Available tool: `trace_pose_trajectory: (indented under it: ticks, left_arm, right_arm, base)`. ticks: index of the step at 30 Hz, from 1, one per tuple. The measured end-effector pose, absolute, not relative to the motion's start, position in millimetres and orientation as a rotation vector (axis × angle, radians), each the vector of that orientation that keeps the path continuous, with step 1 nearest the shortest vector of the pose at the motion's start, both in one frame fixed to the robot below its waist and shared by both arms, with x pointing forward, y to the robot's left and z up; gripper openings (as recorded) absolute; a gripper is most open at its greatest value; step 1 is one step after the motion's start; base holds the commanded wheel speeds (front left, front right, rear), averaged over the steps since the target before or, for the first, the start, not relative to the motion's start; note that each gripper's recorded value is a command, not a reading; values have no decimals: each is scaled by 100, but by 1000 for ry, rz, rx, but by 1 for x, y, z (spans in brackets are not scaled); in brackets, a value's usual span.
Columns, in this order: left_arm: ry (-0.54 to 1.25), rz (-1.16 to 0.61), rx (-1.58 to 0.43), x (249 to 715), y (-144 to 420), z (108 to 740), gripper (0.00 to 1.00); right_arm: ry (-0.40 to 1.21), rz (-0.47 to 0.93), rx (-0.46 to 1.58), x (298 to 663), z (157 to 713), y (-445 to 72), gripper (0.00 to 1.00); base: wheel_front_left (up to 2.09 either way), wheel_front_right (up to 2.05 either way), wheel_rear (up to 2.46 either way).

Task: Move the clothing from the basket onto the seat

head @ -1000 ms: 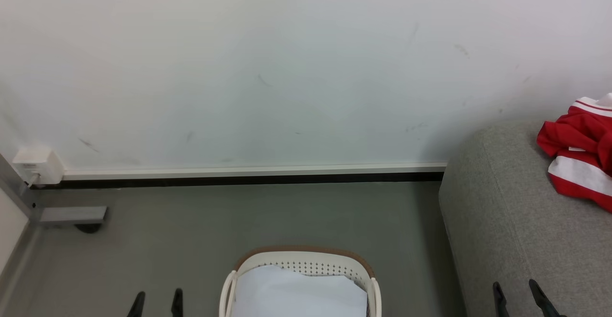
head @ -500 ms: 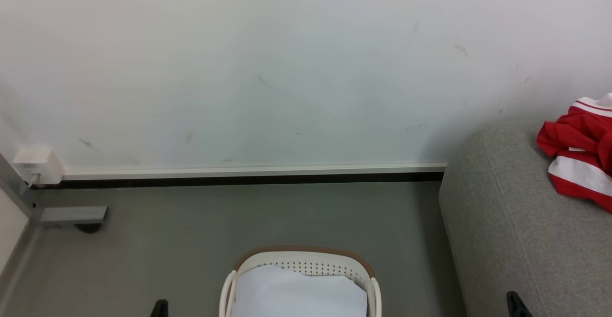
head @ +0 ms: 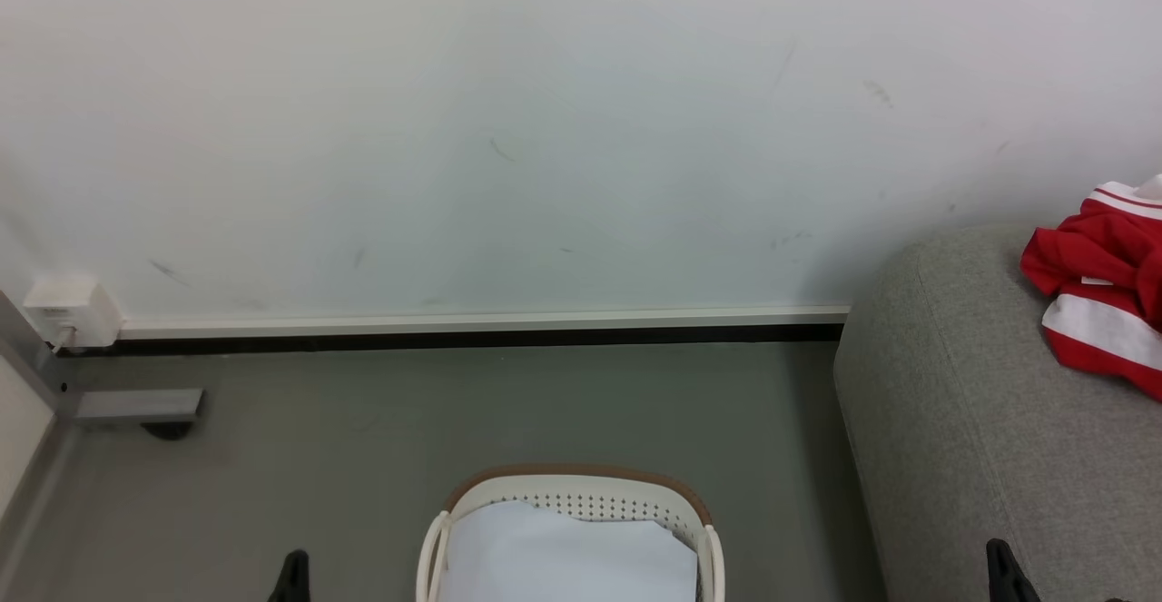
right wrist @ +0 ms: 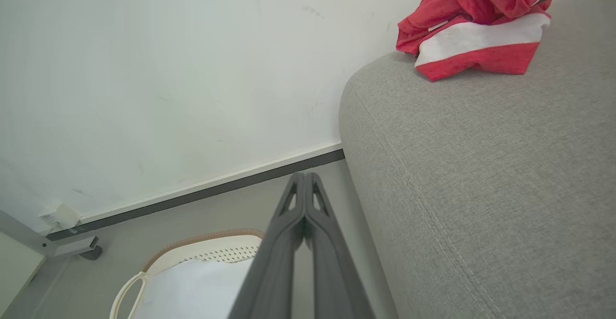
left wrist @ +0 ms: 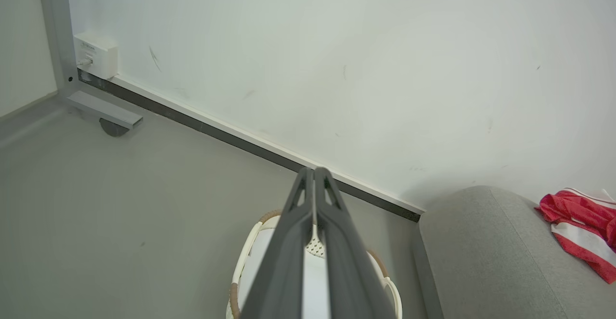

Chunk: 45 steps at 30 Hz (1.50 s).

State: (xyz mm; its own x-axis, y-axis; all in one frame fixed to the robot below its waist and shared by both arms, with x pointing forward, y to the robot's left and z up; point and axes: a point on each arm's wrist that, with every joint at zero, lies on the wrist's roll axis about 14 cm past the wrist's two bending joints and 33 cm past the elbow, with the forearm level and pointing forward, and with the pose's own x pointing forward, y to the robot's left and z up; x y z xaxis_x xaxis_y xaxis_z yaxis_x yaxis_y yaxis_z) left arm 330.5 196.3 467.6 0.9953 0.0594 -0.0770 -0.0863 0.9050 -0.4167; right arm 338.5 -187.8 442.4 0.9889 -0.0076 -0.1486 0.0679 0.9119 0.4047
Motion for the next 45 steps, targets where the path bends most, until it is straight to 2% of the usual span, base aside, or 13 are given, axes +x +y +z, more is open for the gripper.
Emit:
trace_pose_trajectory:
  ticks: [45]
  left_arm:
    - [59, 96, -1046, 361, 201, 480, 0]
  right_arm:
    - [85, -93, 1038, 366, 470, -198, 0]
  base:
    - [0, 0, 0]
